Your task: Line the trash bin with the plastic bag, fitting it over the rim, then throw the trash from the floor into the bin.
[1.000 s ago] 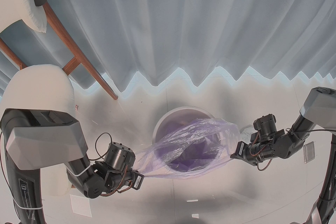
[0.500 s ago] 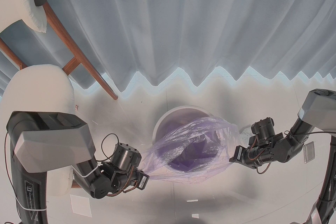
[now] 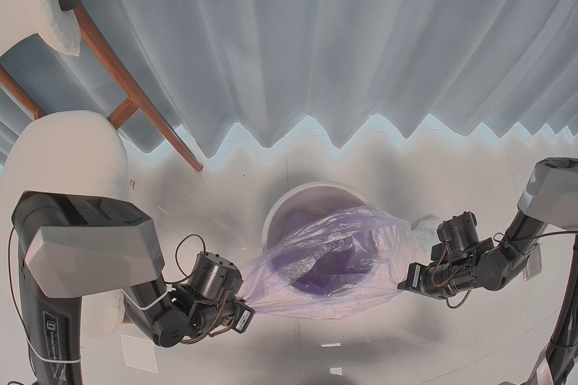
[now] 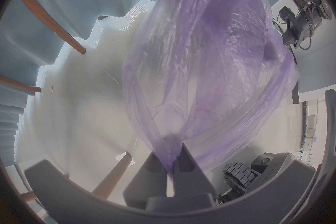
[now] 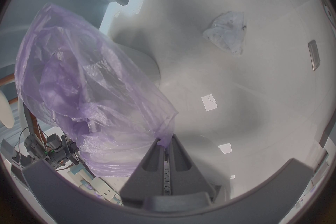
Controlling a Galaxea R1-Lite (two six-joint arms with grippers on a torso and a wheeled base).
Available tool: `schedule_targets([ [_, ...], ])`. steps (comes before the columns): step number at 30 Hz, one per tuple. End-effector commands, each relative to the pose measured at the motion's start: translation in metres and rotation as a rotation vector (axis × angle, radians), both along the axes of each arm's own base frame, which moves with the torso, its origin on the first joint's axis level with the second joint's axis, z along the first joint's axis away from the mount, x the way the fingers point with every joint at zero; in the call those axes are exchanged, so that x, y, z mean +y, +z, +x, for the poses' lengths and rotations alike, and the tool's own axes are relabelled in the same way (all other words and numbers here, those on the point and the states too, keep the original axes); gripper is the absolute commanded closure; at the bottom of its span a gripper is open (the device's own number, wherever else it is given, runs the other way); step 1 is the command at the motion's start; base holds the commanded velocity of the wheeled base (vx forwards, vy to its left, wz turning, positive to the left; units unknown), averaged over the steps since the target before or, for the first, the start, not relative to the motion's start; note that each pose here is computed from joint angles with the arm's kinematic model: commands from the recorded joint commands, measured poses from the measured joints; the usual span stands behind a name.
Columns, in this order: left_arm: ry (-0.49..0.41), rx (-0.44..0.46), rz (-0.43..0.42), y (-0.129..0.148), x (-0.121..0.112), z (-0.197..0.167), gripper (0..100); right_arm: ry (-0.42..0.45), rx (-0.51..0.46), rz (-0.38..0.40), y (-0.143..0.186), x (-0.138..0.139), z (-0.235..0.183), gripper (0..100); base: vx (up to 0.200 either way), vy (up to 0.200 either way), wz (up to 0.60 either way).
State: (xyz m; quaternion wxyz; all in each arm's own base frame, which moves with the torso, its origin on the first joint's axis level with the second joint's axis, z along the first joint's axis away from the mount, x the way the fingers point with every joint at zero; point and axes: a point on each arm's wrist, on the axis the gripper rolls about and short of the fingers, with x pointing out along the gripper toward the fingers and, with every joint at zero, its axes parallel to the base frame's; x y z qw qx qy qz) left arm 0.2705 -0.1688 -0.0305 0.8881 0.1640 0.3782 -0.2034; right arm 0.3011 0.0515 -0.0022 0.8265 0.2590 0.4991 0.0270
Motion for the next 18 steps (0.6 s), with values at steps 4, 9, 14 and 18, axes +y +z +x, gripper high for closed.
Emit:
schedule_targets([
  [4,-0.003,0.004,0.02,-0.004,0.003,0.001,100,0.022,0.004,-0.022,-0.012,-0.002,-0.005,100,0.0,0.0,0.0],
  [9,-0.013,0.009,0.032,-0.007,0.003,0.0,100,0.039,0.001,-0.039,-0.016,-0.002,-0.007,100,0.0,0.0,0.0],
  [14,-0.009,0.009,0.034,-0.009,0.003,0.002,100,0.031,0.012,-0.048,-0.021,-0.003,-0.005,100,0.0,0.0,0.0],
  [18,0.003,-0.003,0.03,-0.011,0.002,0.011,100,0.012,-0.013,-0.073,-0.028,-0.003,0.003,100,0.0,0.0,0.0],
])
